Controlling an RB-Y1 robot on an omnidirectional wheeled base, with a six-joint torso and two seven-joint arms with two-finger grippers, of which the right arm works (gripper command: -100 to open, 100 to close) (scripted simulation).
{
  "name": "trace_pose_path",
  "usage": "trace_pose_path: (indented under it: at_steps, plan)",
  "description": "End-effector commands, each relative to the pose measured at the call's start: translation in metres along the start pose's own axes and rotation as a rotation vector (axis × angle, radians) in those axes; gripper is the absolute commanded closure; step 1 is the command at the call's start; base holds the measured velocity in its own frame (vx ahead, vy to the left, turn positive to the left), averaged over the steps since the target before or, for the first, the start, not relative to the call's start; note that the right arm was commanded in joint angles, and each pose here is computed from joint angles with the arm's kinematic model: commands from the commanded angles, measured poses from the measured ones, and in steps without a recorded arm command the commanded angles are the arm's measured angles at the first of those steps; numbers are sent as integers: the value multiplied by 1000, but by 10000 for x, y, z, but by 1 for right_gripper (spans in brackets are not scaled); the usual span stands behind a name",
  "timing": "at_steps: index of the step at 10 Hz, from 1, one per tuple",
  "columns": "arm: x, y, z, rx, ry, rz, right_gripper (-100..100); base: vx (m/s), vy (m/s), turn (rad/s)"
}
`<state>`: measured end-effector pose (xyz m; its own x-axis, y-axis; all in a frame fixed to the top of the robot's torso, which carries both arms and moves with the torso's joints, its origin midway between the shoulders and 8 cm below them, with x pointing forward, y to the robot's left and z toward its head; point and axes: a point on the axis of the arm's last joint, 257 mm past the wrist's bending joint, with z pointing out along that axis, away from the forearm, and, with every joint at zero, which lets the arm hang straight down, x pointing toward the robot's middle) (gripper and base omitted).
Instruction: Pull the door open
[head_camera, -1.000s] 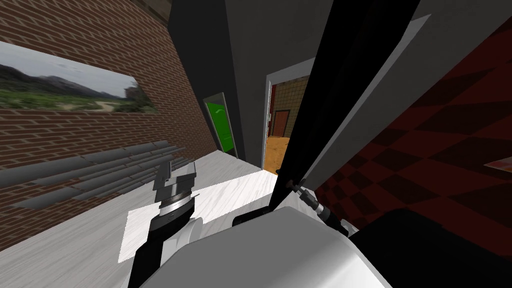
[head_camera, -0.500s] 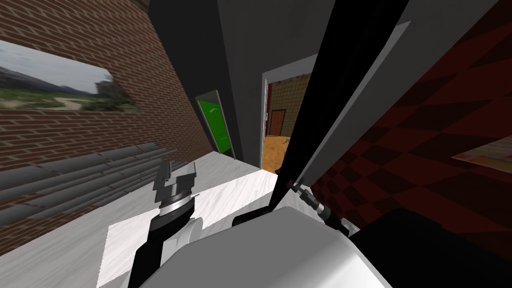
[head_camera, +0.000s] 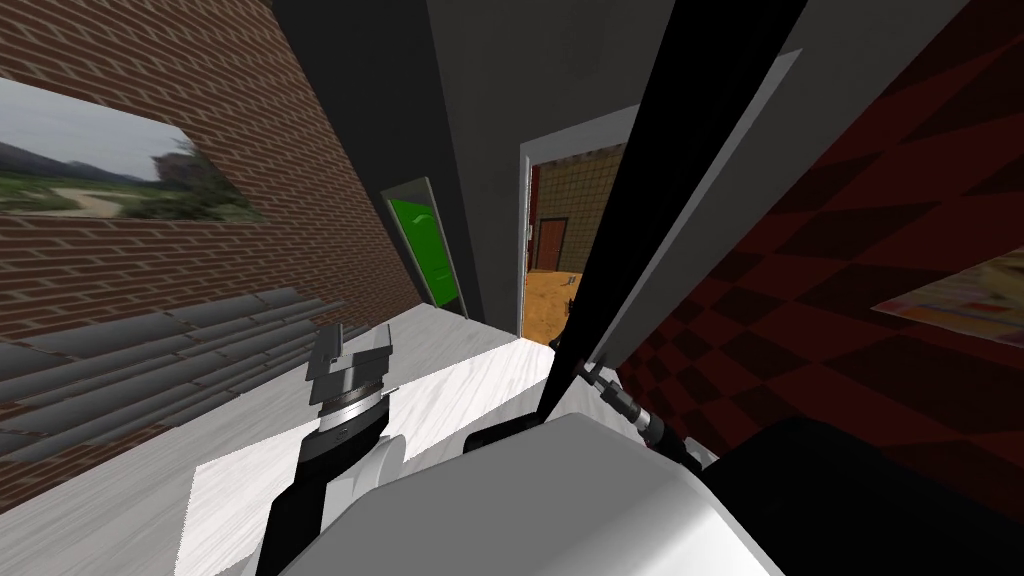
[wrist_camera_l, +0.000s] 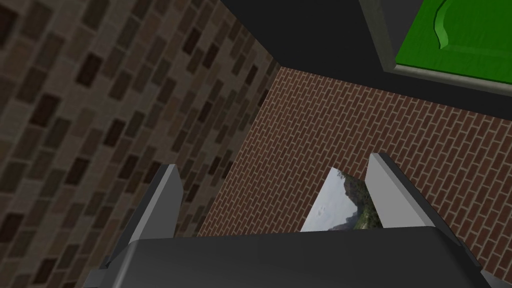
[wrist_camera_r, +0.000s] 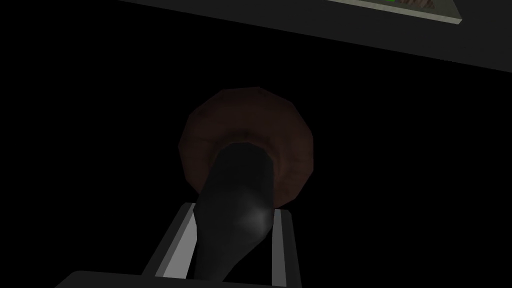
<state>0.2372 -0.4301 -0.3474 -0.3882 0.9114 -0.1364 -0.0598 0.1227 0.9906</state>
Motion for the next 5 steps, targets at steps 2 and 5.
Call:
trace_pose_path:
  at_steps: [2, 5]
  plan:
    - [220, -91, -90, 21, 40, 32, 100, -44, -19, 1]
    - [307, -66, -123, 12, 69, 33, 100, -76, -52, 103]
